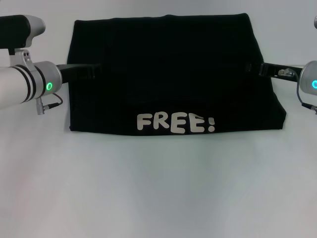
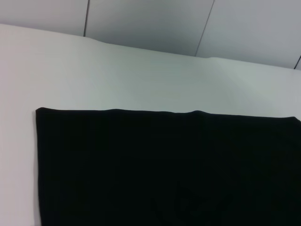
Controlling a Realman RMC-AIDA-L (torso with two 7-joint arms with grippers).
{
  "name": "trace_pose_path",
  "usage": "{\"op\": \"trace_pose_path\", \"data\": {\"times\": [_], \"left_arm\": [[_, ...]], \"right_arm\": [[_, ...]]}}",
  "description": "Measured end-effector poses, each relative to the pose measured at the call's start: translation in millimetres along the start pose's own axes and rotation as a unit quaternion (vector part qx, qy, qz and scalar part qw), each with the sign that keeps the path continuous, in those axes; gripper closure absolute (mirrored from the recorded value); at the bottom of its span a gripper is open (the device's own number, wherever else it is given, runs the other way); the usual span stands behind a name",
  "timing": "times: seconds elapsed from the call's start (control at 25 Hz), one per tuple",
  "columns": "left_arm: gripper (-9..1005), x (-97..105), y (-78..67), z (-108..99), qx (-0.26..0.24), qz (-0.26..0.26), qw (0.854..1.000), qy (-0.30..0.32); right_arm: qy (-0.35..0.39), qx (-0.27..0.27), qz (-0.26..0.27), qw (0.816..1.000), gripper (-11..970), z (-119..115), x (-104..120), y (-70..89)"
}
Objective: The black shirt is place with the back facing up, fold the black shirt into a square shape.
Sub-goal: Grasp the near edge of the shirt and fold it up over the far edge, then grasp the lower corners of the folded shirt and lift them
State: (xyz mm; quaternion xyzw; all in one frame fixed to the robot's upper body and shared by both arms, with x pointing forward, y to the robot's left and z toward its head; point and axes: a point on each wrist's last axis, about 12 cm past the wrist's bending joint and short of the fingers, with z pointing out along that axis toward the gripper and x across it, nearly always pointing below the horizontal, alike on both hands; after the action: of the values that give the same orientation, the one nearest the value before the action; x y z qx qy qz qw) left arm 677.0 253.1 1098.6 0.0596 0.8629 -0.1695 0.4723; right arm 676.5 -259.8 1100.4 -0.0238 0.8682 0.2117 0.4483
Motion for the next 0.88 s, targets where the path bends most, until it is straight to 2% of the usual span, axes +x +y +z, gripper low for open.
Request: {"op": "trace_pose_path", "data": {"times": [0.12, 0.32, 0.44, 0.64, 0.76, 0.88], "left_arm": [[687, -1.0, 1.4, -0.4, -0.001, 0.007, 1.0, 0.002], [594, -5.5, 4.9, -2.0, -0.005, 0.014, 1.0, 0.0], [538, -6.9, 9.1, -5.2, -0.004, 0.003, 1.0, 0.0], [322, -5.6, 22.7, -27.0, 0.03, -0.032, 0.999, 0.002], [99, -0.4, 34.0, -46.4, 0.053, -0.049, 0.997, -0.002], [97, 8.8, 41.2, -65.6, 0.086, -0.06, 0.994, -0.005]], "right_arm": [[-0.005, 0.005, 0.0, 1.0, 733, -1.5, -1.5, -2.7], [-0.015, 0.007, 0.002, 1.0, 480, -5.2, -7.0, -7.1], [-0.019, -0.002, 0.008, 1.0, 379, -10.0, -7.4, -11.5], [-0.027, -0.035, 0.012, 0.999, 356, -25.0, -1.9, -21.6], [-0.035, -0.059, 0.012, 0.998, 342, -38.7, 5.7, -29.8], [-0.037, -0.079, 0.018, 0.996, 328, -51.3, 15.1, -36.6]]}}
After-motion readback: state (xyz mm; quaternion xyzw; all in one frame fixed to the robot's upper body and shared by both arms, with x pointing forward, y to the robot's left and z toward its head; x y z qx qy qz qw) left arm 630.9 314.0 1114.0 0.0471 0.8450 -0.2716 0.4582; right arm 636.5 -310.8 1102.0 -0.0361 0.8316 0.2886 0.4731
